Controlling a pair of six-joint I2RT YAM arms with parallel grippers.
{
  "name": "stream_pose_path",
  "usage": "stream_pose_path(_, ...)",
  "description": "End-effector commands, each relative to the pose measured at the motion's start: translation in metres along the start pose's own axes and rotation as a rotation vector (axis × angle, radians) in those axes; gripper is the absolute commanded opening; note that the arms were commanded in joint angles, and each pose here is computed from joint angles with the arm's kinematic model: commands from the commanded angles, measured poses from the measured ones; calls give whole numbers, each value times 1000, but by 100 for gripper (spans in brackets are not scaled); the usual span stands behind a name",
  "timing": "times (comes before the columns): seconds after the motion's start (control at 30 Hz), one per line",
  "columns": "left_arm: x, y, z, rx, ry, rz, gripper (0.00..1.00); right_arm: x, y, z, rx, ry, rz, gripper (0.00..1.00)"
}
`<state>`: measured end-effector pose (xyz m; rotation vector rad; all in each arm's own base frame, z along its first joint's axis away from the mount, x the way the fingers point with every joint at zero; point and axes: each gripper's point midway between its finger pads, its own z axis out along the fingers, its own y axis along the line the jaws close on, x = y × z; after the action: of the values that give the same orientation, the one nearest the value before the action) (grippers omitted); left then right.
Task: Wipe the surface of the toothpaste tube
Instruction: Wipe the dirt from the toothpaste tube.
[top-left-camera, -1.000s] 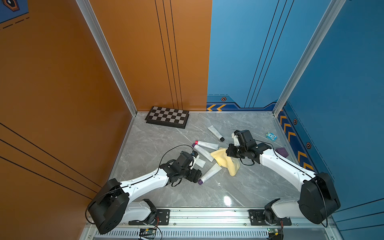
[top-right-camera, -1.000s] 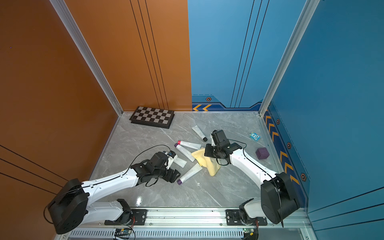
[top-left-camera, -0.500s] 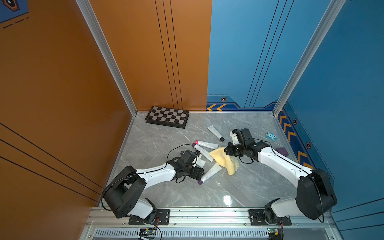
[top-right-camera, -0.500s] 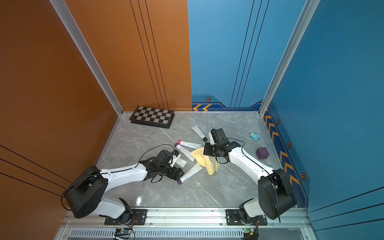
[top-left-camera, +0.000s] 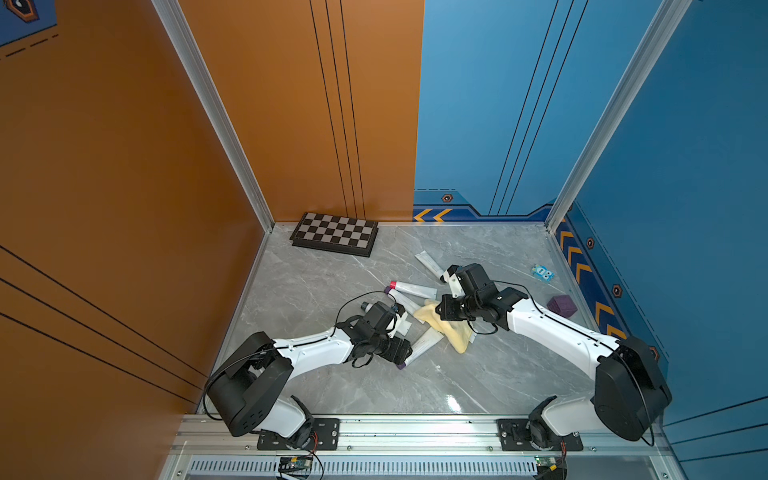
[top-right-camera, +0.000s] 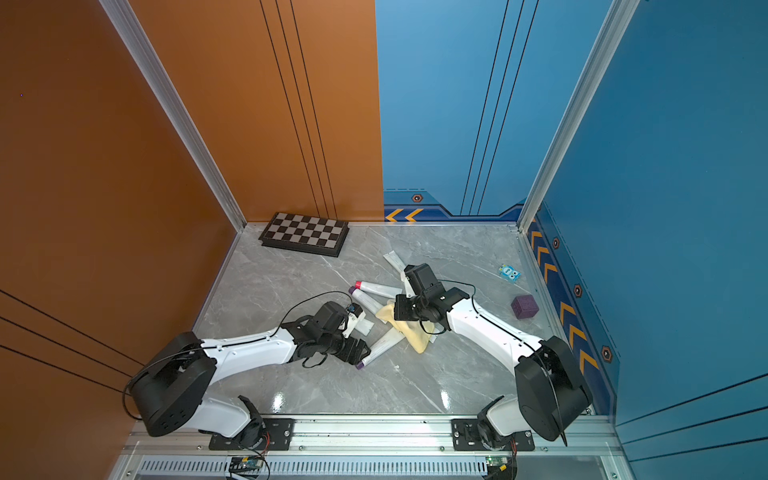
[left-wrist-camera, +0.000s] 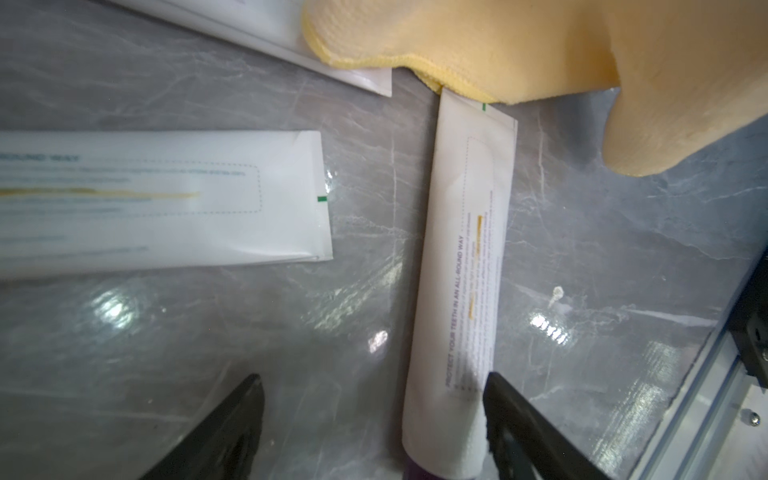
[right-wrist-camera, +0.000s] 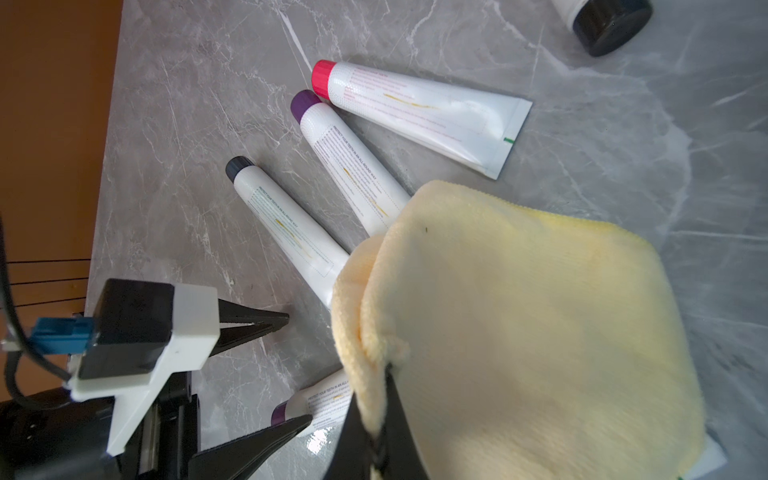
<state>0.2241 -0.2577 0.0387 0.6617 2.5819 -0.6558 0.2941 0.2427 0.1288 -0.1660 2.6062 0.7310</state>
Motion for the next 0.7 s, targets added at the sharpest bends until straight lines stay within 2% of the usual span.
stream_pose_path(0.0, 16, 1, 5, -10, 73, 15, 84, -1, 4, -7, 5, -23, -22, 0)
stream_pose_path(0.27, 27, 4, 14, -61, 132, 47, 83, 4, 13, -5, -13, -5, -40, 0)
stream_pose_path(0.47, 23, 6, 10, -85, 106, 54, 82, 21, 22, 2, -48, 54, -60, 0)
stream_pose_path(0.5, 21, 6, 6, -88, 91, 52, 81, 27, 24, 4, -59, 73, -63, 0)
stream_pose_path(0.57, 14, 4, -4, -83, 49, 56, 71, 33, 23, 8, -59, 91, -62, 0)
stream_pose_path(0.67, 11, -5, -17, -49, 8, 65, 69, 37, 21, 10, -64, 93, -49, 0)
